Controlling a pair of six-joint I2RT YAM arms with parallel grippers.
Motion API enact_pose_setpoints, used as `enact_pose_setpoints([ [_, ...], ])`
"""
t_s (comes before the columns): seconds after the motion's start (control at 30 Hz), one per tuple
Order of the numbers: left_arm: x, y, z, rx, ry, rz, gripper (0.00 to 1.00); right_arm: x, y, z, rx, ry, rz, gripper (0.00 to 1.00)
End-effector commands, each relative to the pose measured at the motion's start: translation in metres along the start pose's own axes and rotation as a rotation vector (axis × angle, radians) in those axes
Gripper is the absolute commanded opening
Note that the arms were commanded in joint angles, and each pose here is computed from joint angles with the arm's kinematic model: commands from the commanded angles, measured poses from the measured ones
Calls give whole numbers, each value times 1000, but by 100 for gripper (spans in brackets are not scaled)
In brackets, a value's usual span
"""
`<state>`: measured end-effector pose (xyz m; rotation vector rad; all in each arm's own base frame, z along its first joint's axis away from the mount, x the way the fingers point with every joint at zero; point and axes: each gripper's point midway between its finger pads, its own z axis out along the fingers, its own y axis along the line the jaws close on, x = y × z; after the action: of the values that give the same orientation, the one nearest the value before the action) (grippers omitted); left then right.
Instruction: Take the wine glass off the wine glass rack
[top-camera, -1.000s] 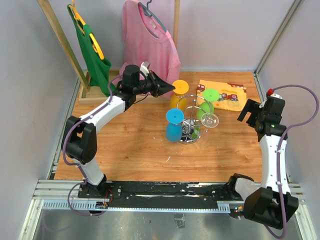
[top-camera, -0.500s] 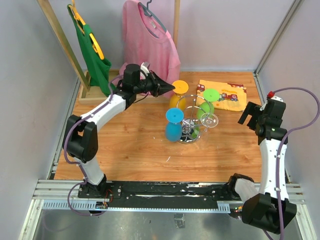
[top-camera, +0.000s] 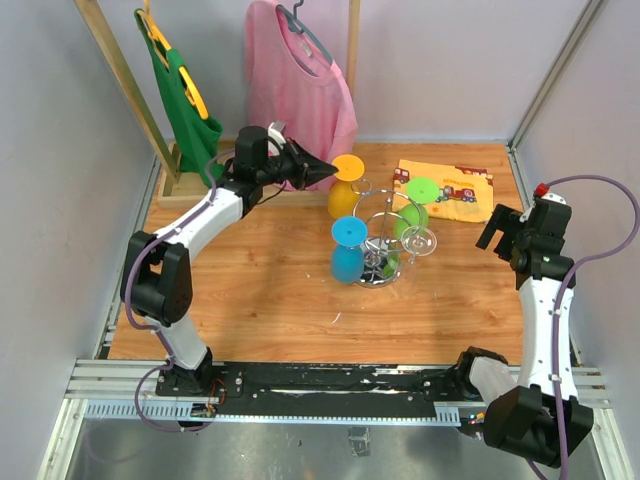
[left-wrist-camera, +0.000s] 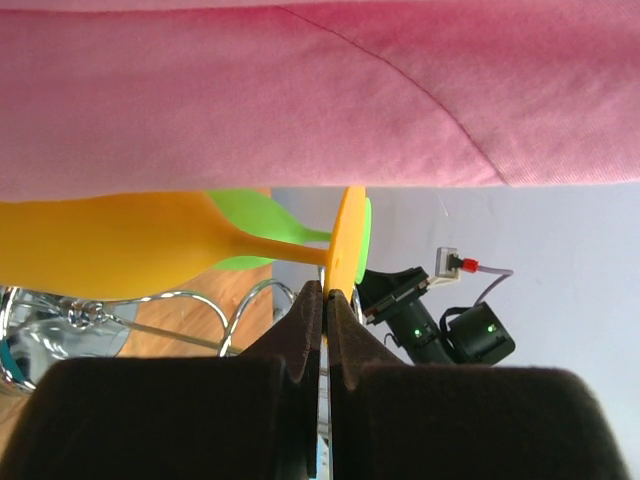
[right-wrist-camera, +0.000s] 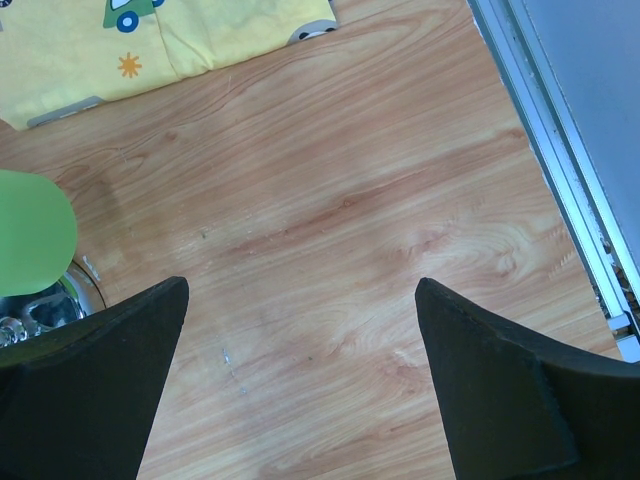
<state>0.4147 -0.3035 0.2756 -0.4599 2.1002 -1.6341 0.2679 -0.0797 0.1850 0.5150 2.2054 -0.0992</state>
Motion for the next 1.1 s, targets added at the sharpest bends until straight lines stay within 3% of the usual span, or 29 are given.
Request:
enact_pose_setpoints([
  [0.0, 1, -29, -18, 82, -7, 81, 0, 0, -4, -1, 9, 5, 3, 98],
  [0.53, -1, -26, -70, 85, -29, 204, 0, -11, 5, 6, -27, 10, 10, 98],
  [0.83, 22, -19, -94, 25, 108, 479, 0, -24, 10, 3, -53, -4, -12, 98],
  [1.07, 28, -6, -114, -32, 134, 625, 0, -30, 17, 1, -88, -12, -9, 98],
])
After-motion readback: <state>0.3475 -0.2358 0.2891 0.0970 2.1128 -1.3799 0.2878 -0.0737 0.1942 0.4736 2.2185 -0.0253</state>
